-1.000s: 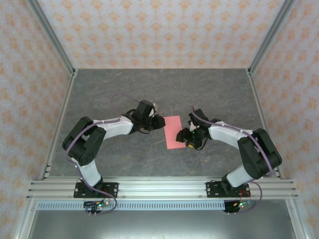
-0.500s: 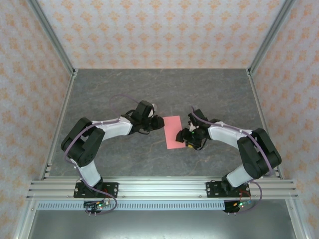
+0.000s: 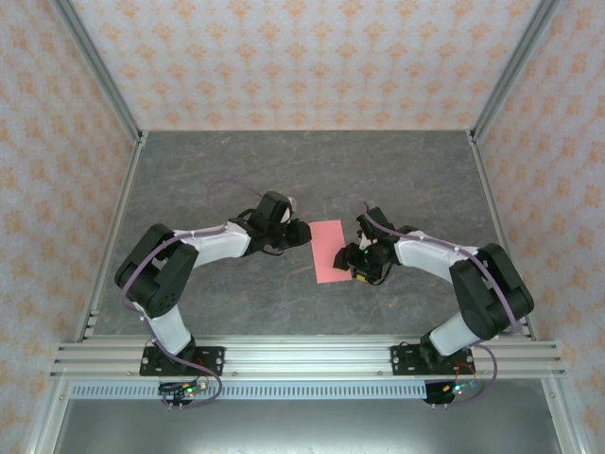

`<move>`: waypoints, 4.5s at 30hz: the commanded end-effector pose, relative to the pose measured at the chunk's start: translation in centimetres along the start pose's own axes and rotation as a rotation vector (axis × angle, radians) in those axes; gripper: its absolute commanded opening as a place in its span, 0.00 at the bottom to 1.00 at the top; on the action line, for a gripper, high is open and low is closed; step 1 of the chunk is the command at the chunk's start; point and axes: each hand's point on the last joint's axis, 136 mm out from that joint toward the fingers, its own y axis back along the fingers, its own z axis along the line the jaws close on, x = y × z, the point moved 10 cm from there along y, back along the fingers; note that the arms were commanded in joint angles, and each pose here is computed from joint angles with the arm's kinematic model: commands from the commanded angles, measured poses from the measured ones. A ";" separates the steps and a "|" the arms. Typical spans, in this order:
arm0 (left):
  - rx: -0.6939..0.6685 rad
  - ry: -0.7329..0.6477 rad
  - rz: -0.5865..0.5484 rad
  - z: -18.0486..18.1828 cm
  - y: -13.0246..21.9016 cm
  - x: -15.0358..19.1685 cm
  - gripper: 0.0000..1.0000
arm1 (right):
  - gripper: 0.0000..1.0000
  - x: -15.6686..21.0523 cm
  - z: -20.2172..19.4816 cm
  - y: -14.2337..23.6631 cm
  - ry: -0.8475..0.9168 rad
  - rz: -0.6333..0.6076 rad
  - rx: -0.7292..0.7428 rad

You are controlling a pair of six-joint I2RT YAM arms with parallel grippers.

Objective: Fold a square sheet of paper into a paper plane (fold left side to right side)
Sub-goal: Move the square sheet of paper to the center of the table.

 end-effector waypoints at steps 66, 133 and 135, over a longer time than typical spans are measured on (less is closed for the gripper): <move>-0.018 -0.229 -0.229 -1.1 11.3 2.1 0.33 | 0.18 -5.2 3.8 0.4 0.089 0.015 -0.270; 0.039 -0.577 -0.192 -4.1 13.1 8.7 0.50 | 0.31 -7.4 7.7 -0.2 0.041 -0.037 -0.224; 0.008 -0.607 -0.173 -4.8 11.9 9.3 0.51 | 0.31 -7.8 7.8 -0.2 0.041 -0.034 -0.226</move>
